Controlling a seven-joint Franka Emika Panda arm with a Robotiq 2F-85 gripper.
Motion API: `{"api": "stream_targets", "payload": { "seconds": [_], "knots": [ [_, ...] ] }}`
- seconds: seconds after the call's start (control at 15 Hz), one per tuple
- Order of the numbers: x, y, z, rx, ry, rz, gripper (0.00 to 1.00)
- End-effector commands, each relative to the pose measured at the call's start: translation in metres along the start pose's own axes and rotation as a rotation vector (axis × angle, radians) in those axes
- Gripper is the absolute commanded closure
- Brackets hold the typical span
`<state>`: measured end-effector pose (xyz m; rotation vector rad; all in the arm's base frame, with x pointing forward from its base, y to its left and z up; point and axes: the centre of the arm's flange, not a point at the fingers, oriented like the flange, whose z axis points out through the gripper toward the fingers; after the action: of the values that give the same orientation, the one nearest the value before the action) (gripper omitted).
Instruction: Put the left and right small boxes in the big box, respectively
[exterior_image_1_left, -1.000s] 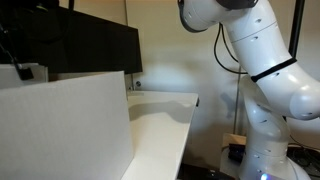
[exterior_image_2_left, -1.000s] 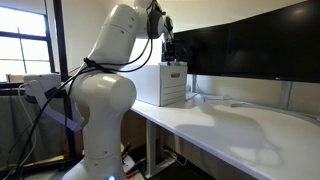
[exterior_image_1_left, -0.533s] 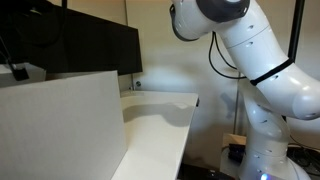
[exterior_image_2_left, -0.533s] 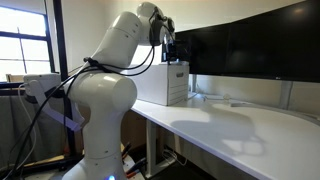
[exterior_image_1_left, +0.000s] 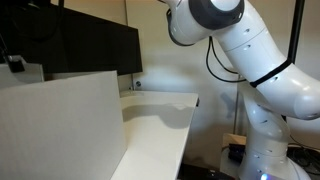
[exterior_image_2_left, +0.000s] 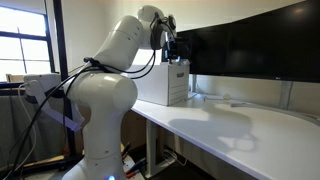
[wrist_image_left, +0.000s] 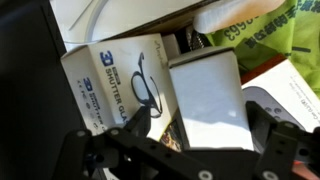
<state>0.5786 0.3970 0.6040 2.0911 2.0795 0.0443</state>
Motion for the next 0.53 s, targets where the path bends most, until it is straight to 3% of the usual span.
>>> {"api": "stream_targets", "payload": {
  "seconds": [0.0,0.47],
  "knots": [
    [-0.006,0.015,-0.023,-0.027,0.014,-0.015,0.00],
    [-0.026,0.007,-0.059,-0.079,0.052,0.035,0.00]
  ]
}}
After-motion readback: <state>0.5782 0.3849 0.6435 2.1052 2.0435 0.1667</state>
